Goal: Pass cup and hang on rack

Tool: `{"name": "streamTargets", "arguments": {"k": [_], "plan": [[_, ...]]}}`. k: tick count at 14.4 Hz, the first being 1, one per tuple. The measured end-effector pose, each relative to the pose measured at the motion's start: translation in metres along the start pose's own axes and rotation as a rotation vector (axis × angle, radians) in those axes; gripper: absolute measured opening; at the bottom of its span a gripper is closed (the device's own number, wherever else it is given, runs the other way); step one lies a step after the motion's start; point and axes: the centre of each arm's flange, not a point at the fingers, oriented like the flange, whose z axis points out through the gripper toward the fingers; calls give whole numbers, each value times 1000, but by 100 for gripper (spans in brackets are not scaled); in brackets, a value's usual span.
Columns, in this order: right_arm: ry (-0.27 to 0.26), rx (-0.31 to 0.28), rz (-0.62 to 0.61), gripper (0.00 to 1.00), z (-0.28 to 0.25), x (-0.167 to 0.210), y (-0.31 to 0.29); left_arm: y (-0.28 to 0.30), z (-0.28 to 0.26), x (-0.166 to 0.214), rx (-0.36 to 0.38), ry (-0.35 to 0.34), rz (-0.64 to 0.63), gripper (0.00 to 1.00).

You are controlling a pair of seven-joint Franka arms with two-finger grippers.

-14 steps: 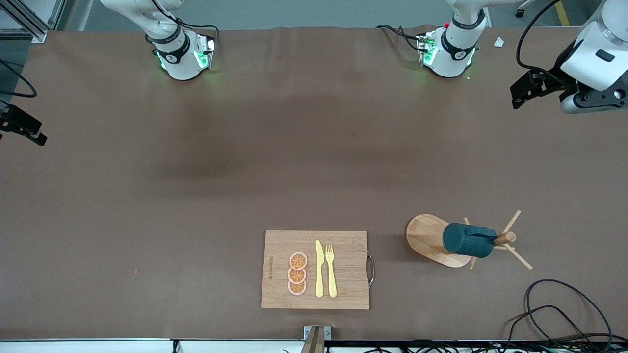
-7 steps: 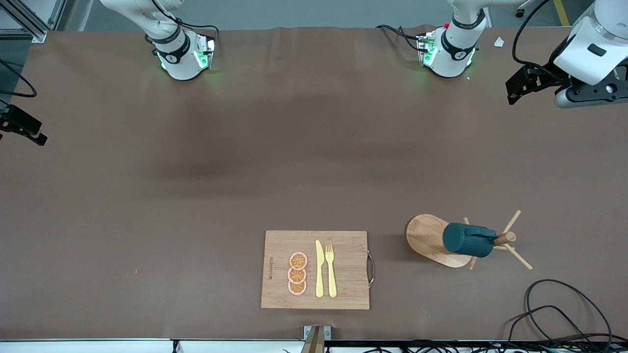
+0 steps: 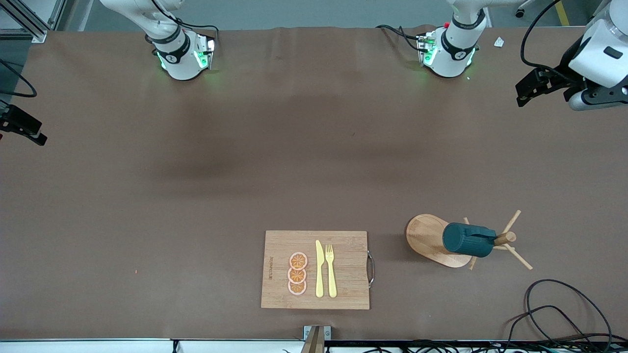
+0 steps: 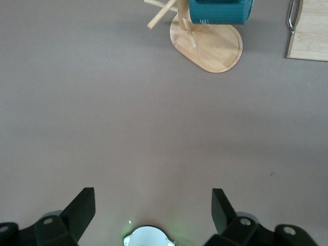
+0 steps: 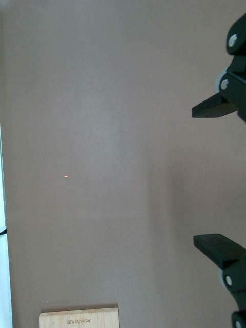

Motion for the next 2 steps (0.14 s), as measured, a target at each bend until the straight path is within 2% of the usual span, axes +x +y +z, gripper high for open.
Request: {"name": "streamTargets", "arguments": {"k": [2], "plan": [[0,0,0,100,0,0,0,0,0,3,-2,1,2,100]]}}
